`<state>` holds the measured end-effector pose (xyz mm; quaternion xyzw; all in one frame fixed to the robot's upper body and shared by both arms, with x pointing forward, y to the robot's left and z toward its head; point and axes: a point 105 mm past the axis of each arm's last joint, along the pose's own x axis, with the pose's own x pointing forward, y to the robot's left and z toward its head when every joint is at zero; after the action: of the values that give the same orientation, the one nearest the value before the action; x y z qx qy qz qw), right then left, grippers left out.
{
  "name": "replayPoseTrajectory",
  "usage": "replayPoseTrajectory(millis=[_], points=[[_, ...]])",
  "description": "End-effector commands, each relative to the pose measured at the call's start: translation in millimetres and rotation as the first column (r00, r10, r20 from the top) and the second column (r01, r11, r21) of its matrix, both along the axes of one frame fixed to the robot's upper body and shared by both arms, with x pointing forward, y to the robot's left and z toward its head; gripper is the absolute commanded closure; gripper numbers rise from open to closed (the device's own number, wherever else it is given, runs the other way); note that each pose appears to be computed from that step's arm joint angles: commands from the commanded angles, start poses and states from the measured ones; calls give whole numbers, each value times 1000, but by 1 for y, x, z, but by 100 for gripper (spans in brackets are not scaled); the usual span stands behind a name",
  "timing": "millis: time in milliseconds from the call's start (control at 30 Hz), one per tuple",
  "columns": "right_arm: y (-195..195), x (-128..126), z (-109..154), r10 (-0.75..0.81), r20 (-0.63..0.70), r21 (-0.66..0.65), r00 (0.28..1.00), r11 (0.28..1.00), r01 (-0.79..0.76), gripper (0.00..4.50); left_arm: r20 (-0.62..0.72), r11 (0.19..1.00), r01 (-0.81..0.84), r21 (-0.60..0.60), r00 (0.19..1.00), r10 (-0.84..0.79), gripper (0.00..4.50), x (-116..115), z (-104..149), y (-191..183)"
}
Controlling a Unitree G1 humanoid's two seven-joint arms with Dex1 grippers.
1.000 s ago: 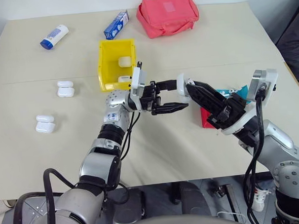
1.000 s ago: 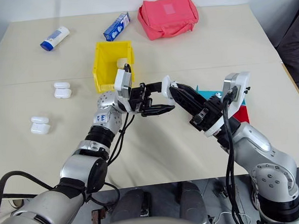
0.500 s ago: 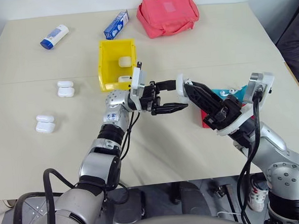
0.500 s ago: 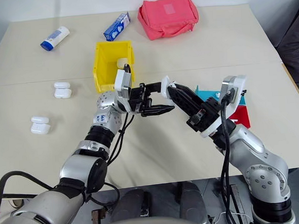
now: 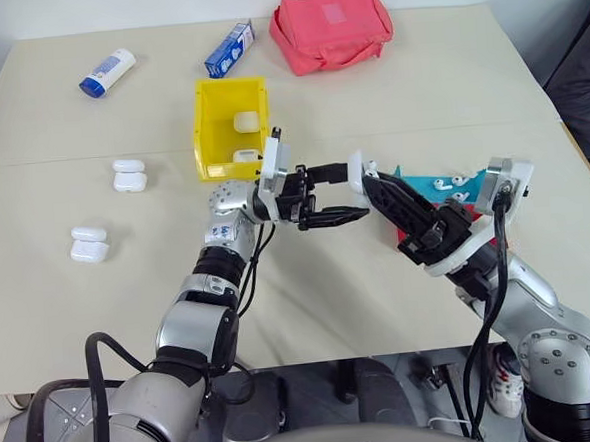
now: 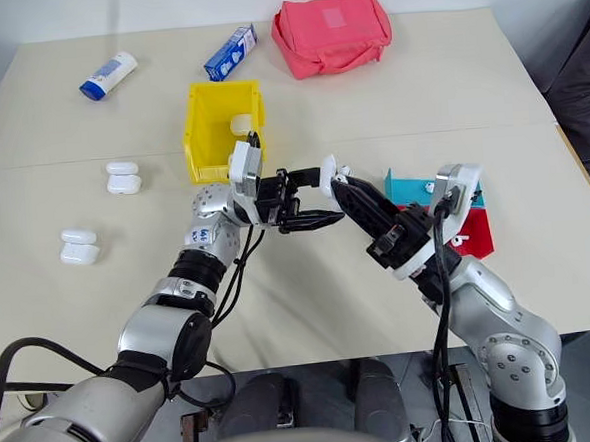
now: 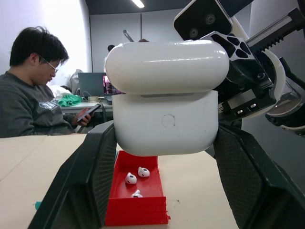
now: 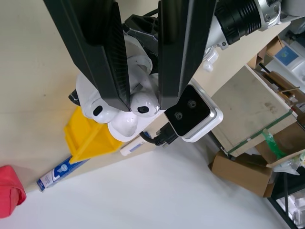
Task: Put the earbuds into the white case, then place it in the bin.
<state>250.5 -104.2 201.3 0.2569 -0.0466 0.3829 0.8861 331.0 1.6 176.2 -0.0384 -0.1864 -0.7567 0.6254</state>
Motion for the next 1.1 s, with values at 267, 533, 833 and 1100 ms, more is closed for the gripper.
replayPoseTrajectory(millis=[267, 533, 833, 1100], points=[[-5, 7, -42, -18, -145, -82, 989, 997, 6, 403, 131, 994, 67, -88, 990, -55, 177, -8, 32, -3], [-6, 12, -44, -14, -137, -102, 990, 995, 0, 403, 133, 992, 94, -83, 988, -82, 177, -12, 30, -3], [3, 17, -31, 20, -104, -55, 994, 998, -25, 403, 145, 992, 106, -62, 985, -96, 177, -15, 26, -4], [8, 15, -35, 30, -124, -38, 992, 999, -35, 403, 150, 993, 99, -61, 985, -89, 177, -13, 27, -5]])
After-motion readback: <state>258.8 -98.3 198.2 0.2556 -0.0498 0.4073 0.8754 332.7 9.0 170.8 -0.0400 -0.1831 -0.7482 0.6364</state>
